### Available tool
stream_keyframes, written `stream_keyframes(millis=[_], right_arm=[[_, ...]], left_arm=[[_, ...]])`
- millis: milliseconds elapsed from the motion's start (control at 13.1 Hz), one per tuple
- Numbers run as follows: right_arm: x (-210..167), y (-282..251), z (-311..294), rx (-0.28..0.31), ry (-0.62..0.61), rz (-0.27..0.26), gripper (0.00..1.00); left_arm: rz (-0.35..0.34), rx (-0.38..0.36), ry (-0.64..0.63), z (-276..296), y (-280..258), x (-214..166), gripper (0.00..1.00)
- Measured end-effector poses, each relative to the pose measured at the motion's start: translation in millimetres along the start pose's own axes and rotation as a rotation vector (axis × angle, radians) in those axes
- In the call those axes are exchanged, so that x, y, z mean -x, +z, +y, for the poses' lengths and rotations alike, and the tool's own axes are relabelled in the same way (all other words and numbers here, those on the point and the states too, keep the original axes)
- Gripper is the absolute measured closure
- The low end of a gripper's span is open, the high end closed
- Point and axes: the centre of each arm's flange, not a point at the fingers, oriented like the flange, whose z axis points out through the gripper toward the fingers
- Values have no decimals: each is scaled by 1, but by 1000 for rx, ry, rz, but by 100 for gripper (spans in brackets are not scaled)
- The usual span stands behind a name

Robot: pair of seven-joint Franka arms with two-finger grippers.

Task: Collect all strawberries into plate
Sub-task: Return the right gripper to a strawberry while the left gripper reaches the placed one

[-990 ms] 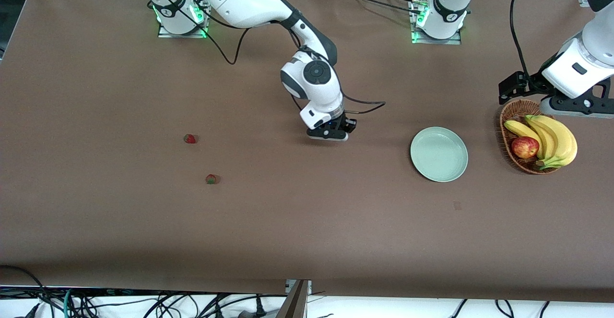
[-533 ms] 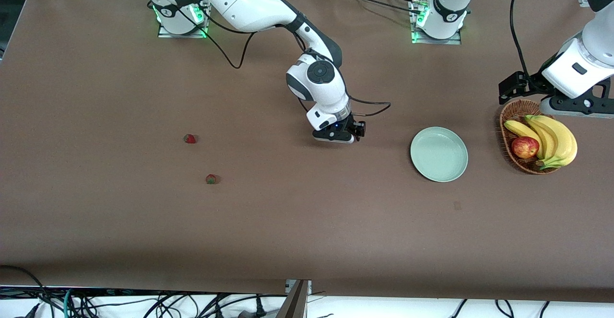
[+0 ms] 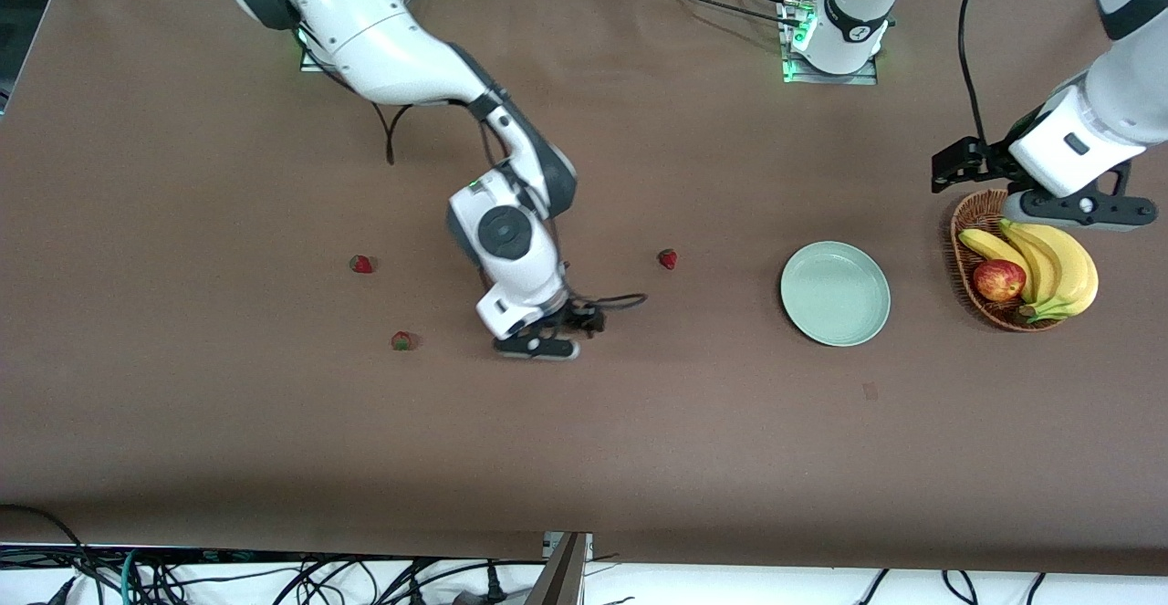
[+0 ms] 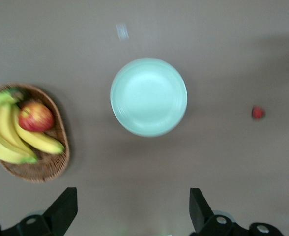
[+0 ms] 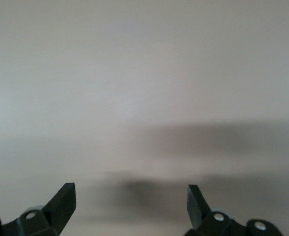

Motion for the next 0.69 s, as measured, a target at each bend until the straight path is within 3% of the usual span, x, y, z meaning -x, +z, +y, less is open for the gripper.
stream_keyframes(millis=[229, 457, 686], right_arm=[[-44, -9, 98, 68, -166, -112, 0], [-68, -12, 171, 127, -240, -167, 0], [-71, -7, 200, 170, -324, -196, 0]], left_arm=[[-124, 4, 46, 34, 59, -23, 0], [-114, -3, -26, 111, 125, -59, 0], [-114, -33, -143, 225, 197, -60, 0]])
